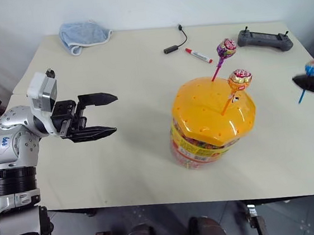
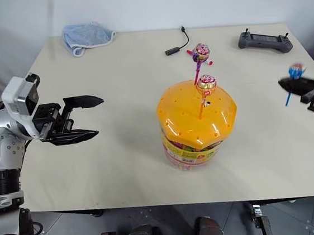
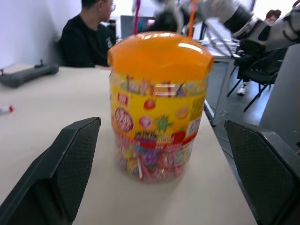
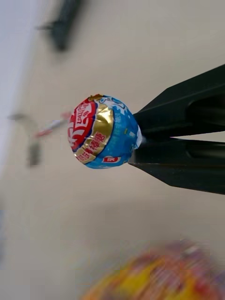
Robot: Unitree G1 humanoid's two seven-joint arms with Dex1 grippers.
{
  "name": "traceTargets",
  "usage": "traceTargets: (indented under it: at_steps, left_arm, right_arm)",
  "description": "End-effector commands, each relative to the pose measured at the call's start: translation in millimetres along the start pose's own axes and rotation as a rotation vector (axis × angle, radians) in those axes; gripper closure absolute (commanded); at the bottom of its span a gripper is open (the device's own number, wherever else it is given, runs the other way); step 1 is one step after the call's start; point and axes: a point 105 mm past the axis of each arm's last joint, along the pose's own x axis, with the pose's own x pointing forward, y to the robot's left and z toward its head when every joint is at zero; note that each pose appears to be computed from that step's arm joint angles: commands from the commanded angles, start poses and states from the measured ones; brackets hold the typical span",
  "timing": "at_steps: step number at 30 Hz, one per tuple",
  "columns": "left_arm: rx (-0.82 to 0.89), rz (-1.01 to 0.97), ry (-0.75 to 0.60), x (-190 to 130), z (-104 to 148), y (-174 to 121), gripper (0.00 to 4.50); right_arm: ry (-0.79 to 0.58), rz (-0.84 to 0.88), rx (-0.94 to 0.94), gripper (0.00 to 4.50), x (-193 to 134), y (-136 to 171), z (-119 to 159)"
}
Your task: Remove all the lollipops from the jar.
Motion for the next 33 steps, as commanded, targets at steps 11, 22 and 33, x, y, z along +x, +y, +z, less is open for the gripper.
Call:
traceTargets:
  at_steps: [11, 22, 33]
  left_arm:
    - [0.122, -0.023, -0.008, 14, 33, -4, 0.0]
    - [0.11, -0.017, 0.008, 15, 32, -3, 0.0]
    - [0.108, -0.026, -0.002, 15, 30, 1, 0.0]
  right_arm:
    - [0.356, -0.266, 0.109, 4.47, 6, -50, -106]
    - [0.32, -0.25, 0.125, 2.33, 5, -40, -118]
    - [0.1, -0.11, 0.021, 0.02, -30, -7, -64]
